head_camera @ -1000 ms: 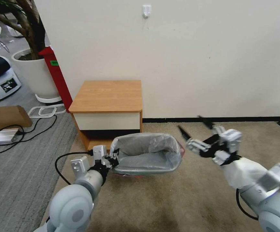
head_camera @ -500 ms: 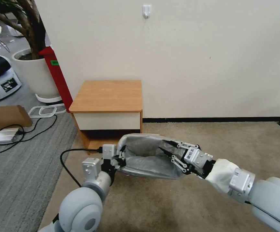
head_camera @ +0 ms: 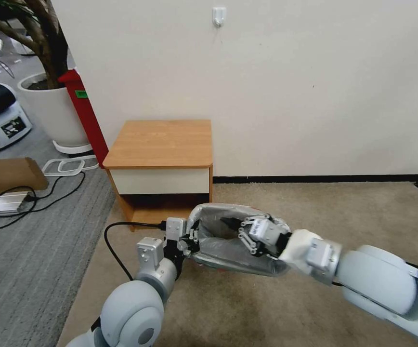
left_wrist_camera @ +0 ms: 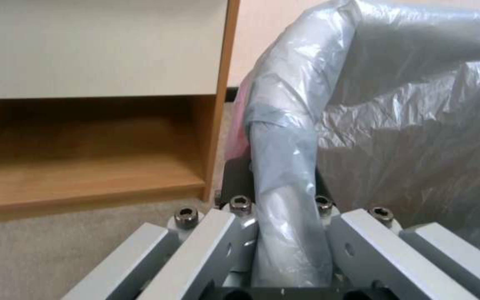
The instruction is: Pick up the garbage bag from the table and place it over the trash can.
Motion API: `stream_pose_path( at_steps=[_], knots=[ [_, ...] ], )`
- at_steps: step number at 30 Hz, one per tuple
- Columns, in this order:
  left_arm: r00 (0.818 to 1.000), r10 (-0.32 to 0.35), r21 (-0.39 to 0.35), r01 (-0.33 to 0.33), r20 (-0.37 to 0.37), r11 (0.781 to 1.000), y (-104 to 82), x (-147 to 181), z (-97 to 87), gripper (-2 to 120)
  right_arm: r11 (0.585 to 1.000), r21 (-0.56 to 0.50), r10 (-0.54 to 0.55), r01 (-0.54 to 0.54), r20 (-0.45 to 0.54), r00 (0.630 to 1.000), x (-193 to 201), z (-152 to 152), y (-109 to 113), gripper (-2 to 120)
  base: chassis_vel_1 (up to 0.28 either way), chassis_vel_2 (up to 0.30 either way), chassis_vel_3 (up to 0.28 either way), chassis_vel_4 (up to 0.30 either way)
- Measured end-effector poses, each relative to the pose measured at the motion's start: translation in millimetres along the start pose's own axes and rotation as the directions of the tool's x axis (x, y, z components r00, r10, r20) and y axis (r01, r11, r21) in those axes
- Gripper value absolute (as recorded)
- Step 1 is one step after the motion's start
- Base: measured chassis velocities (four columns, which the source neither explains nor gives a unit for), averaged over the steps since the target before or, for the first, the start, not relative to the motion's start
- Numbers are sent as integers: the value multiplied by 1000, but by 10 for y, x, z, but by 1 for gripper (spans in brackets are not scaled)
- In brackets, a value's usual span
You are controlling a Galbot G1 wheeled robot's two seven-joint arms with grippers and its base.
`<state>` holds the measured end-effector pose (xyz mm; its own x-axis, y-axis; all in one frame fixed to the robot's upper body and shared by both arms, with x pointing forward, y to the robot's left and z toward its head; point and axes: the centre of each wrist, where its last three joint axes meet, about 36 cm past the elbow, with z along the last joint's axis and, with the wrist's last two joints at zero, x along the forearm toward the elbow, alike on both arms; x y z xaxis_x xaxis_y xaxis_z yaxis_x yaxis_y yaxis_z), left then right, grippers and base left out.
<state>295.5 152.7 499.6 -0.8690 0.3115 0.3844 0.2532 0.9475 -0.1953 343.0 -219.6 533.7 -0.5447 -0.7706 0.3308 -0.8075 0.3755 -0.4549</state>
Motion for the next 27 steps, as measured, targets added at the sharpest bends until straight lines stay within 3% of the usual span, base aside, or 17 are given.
stream_pose_path(
  at_steps=[18,27],
  knots=[
    [999,4,-35,-3,33,999,-78,-74,56,3,999,-13,-32,31,-156,987,-448,55,86,0,0,0,0,0],
    [996,11,-93,-2,91,996,-86,-112,76,3,999,-37,20,-31,-263,965,-714,-50,42,0,0,0,0,0]
  ],
)
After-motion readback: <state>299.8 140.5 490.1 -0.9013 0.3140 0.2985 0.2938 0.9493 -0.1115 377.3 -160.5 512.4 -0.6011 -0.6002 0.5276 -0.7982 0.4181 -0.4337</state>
